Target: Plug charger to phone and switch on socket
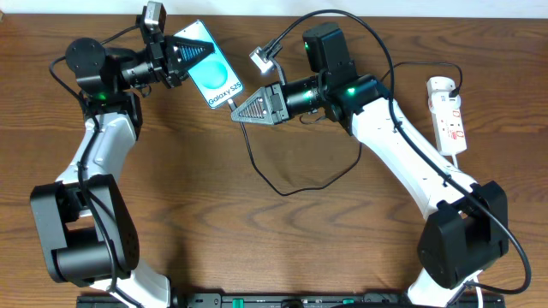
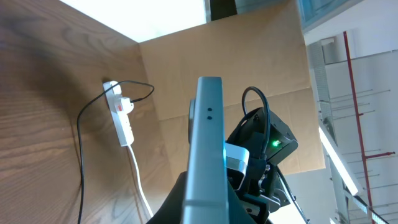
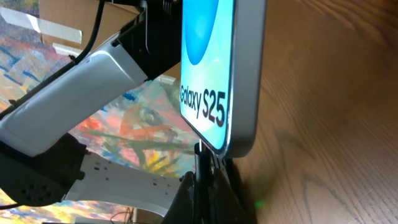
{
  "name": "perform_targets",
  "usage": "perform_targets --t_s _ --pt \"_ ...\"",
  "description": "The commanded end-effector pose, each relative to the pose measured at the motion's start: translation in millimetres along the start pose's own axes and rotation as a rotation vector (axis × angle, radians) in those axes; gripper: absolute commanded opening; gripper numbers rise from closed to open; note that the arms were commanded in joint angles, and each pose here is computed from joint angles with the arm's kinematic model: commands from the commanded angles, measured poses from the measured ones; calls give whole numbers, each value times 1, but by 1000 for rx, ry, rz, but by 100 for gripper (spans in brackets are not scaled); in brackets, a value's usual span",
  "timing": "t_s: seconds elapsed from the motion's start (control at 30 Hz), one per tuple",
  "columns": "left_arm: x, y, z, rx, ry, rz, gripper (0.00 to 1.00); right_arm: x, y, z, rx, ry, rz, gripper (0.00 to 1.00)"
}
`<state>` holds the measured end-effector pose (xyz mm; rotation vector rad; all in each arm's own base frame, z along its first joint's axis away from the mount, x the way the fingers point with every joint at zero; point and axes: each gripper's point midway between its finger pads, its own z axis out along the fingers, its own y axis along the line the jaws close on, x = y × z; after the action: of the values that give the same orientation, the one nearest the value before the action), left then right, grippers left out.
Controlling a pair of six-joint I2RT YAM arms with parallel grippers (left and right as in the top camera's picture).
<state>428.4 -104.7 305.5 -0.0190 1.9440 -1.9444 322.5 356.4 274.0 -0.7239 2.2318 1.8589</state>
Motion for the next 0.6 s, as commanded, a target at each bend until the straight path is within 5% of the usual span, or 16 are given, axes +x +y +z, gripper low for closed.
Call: perform_targets --t_s 0.0,0.57 --pt "14 -7 4 4 87 30 7 -11 4 -7 29 -46 -5 1" --pt "14 -7 4 4 87 30 8 -15 3 -7 31 -63 76 1"
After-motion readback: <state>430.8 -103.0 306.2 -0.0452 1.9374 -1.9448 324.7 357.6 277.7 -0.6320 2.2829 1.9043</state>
